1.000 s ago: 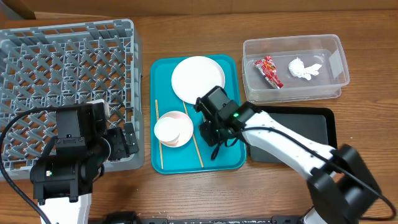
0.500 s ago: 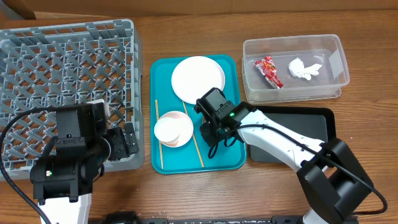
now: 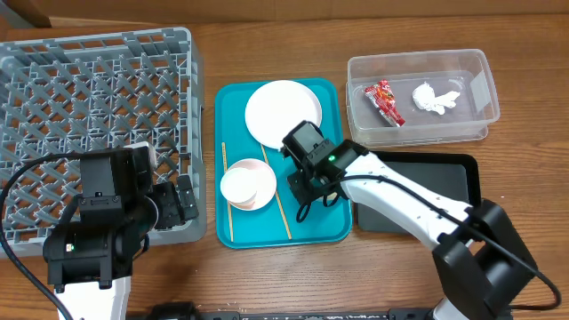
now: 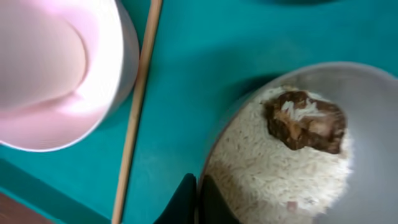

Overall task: Sort waste into correct bins and load items into the dishwasher
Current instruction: 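Grasp the rim of the metal rice bowl with the right gripper, then tip the metal bowl over the black tray to dump the rice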

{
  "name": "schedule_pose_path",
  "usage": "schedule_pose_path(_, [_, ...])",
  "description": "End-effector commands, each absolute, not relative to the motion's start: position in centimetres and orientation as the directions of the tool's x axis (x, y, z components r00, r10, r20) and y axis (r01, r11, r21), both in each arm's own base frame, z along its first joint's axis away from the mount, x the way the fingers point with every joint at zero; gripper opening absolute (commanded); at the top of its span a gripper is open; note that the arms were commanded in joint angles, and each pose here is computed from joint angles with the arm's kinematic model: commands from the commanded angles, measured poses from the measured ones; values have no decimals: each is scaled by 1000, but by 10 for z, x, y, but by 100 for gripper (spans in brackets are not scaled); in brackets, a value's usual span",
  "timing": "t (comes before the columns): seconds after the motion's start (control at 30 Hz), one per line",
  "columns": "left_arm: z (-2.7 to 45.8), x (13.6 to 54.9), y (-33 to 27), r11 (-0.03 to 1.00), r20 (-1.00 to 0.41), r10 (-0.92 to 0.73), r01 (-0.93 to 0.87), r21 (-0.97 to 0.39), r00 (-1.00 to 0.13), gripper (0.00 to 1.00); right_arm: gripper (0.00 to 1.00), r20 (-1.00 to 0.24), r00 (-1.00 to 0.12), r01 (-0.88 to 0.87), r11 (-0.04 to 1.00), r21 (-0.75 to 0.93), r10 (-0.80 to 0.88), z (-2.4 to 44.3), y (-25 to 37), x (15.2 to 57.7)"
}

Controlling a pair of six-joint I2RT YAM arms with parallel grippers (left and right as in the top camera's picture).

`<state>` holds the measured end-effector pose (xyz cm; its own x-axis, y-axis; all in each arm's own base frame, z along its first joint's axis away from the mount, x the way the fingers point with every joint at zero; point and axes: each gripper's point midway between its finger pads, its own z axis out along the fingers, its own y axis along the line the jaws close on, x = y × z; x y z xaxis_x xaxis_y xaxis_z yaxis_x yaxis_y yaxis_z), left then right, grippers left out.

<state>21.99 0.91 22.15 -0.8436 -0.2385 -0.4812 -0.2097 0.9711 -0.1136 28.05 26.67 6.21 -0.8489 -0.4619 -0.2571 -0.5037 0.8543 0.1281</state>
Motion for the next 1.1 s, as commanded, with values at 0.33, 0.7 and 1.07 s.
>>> schedule_pose_path(0.33, [229, 222, 12, 970, -501, -242, -216, -111, -831, 100, 4, -325, -944, -92, 899, 429, 59, 194, 197, 310])
schedule_pose_path(0.7, [229, 222, 12, 970, -501, -242, -216, -111, -831, 100, 4, -46, -974, 90, 564, 821, 222, 158, 132, 303])
schedule_pose_path(1.07, [229, 222, 12, 970, -500, -243, -216, -111, -831, 100, 4, 62, -885, 114, 85, 990, 462, 173, 48, 296])
